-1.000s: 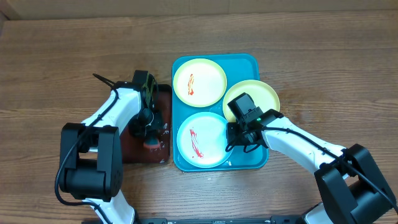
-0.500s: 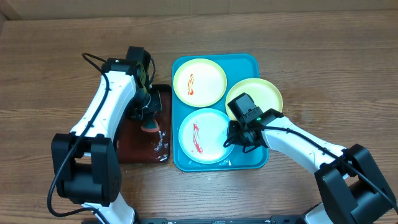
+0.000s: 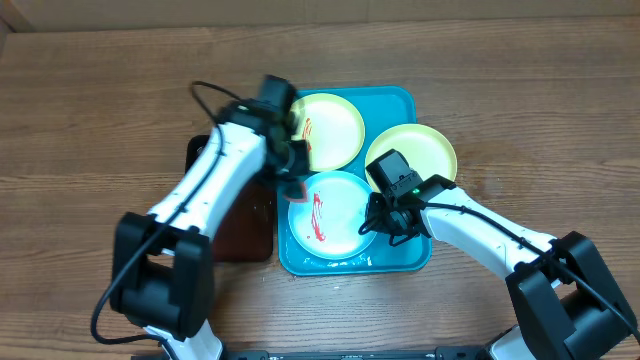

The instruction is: Clean dirty plates on tray and stack at the side

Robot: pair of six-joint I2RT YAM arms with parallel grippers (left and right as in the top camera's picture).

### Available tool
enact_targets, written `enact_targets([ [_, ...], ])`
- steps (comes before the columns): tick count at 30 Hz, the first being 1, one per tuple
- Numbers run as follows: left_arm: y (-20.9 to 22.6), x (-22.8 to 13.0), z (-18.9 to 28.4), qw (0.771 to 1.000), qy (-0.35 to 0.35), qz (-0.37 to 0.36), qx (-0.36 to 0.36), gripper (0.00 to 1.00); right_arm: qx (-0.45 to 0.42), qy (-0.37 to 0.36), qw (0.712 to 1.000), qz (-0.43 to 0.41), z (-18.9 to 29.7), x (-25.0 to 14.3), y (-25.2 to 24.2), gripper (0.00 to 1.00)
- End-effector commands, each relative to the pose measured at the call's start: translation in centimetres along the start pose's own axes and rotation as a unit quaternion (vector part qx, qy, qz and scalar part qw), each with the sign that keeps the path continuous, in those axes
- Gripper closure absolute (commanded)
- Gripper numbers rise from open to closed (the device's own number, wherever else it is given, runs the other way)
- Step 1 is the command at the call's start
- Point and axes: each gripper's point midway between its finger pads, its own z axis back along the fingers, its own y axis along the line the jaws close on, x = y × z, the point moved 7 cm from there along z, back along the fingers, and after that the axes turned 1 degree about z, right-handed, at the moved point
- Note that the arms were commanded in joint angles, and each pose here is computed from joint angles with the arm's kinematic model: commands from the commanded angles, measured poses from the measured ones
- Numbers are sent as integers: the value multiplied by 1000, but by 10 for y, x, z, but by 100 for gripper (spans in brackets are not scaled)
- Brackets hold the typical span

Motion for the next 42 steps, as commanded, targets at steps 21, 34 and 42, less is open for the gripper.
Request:
enact_targets([
  [21, 14, 0, -79, 976, 101, 58, 183, 96, -57, -7, 998, 37, -11, 0, -15, 96],
  [34, -10, 5, -81, 980, 61, -34, 188, 96, -64, -8, 997, 37, -11, 0, -17, 96],
  [42, -41, 6, -66, 992, 106, -18, 70, 96, -65, -7, 997, 37, -11, 0, -17, 96],
])
